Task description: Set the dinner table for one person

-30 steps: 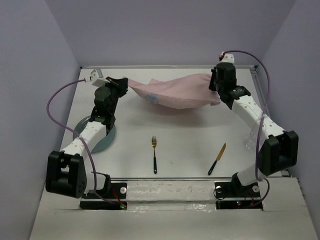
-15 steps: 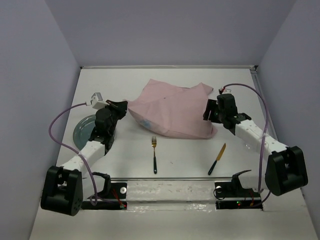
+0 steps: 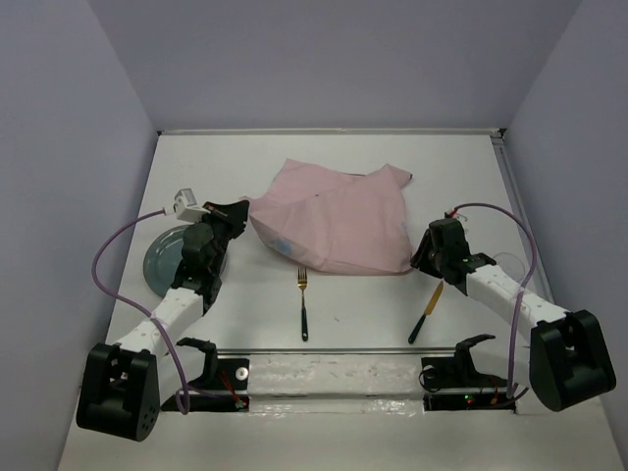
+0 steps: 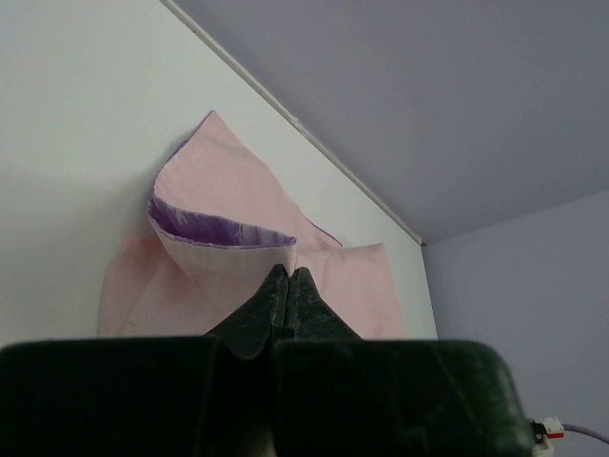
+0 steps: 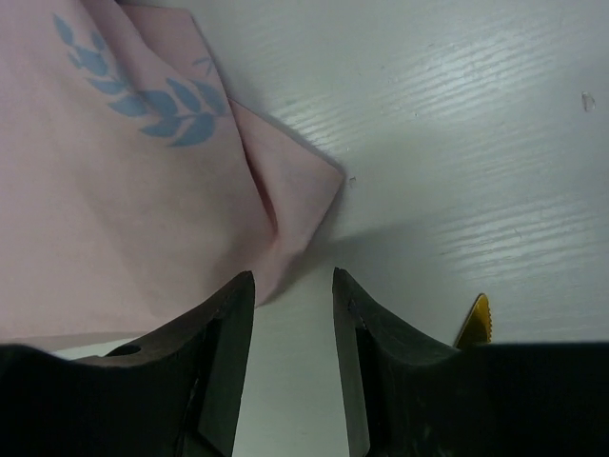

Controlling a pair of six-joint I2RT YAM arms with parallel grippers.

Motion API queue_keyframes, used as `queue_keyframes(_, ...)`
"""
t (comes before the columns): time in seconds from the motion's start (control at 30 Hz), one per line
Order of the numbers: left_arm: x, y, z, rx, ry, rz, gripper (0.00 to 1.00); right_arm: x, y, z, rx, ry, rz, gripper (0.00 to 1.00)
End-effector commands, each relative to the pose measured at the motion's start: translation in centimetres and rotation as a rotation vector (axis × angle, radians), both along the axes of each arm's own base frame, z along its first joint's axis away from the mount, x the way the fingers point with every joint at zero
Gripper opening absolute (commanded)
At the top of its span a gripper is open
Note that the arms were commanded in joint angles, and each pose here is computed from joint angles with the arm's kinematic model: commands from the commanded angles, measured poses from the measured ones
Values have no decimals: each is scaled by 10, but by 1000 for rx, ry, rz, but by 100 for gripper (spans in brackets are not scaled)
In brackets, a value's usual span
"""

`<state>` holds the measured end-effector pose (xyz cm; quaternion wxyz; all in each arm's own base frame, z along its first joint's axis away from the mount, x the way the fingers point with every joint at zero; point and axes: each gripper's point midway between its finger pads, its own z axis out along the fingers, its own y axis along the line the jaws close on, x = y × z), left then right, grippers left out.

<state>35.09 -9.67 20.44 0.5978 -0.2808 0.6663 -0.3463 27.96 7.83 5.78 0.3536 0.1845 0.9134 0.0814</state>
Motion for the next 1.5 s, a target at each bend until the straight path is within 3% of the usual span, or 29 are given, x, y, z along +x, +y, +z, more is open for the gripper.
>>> queue_keyframes(0.0,-1,-1,22,-54,-94,-3,0,20,2,4,112,-60,-135,44)
queue_keyframes(0.17,0,-4,24,-67,-100,-20,0,31,8,15,203,-101,-195,46)
queue_keyframes(0.7,-6,-4,25,-79,-114,-23,0,14,-11,-33,206,-46,-351,45)
queue_keyframes(0.97,-5,-4,22,-78,-107,-23,0,32,-13,-31,216,-89,-381,43)
queue_keyframes(1.13,-3,-5,27,-80,-116,-26,0,38,-12,-24,222,-123,-375,8)
queue_keyframes(1.2,-3,-5,35,-88,-134,-29,0,46,-12,2,217,-197,-340,0)
queue_keyframes(1.3,-1,-6,63,-123,-189,-28,0,61,-15,55,189,-329,-290,0)
queue_keyframes(1.47,3,6,147,-87,-346,38,0,67,-40,195,15,-594,-235,0)
